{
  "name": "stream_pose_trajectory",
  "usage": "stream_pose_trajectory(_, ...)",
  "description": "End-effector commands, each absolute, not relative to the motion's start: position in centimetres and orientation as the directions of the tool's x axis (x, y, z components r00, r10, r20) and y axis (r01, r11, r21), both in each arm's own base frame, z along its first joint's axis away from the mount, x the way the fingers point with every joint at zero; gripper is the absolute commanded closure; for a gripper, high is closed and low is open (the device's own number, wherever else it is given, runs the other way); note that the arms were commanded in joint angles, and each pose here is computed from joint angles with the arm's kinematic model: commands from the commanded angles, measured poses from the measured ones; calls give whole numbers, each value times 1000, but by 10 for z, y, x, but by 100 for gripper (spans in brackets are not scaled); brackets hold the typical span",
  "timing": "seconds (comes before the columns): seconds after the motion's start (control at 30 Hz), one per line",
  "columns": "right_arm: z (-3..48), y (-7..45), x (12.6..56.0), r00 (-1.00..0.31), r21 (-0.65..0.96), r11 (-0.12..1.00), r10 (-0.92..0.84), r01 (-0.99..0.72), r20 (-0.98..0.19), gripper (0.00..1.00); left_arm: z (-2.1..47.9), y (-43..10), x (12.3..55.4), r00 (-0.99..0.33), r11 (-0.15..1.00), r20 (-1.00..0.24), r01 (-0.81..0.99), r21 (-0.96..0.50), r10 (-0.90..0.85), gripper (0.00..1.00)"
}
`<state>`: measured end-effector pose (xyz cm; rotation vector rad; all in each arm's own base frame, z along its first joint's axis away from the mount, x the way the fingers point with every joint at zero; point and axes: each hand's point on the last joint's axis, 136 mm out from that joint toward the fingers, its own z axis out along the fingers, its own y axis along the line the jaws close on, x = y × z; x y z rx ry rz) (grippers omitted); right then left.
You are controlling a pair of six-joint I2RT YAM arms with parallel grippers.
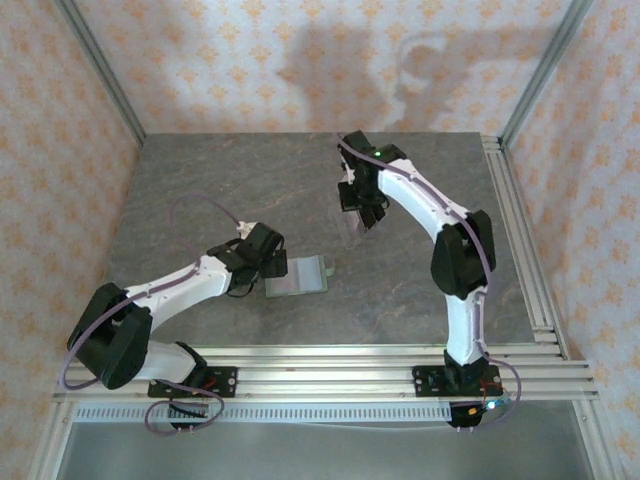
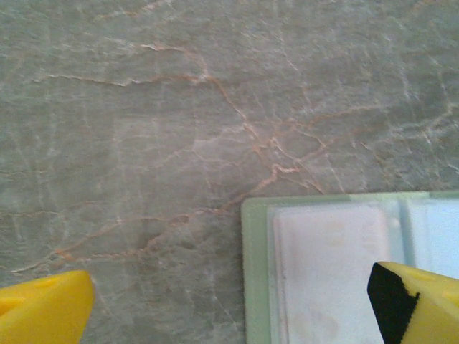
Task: Put the credit cards into the card holder
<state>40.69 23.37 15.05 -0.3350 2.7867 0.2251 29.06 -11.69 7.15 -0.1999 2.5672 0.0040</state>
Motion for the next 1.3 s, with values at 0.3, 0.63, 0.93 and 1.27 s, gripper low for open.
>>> stream_pose_trajectory(0.3, 161, 321, 333, -929, 595, 759, -36, -265, -368, 100, 42, -119, 270, -880, 994, -462, -91, -56, -107, 0)
stream_pose_trajectory(0.63, 116, 345, 305, -935, 751, 626, 94, -211, -341, 100, 28, -114, 266, -894, 995, -439, -97, -12, -93, 0)
stream_pose_trajectory(0.93, 98, 349, 300, -944, 792, 583, 122, -181, -306, 100, 21, -98, 255, -907, 985, -403, -159, 65, -120, 1)
stream_pose_trajectory(1.27, 85, 351, 294, -948, 807, 561, 114, -185, -296, 100, 17, -92, 246, -901, 973, -399, -219, 73, -172, 3)
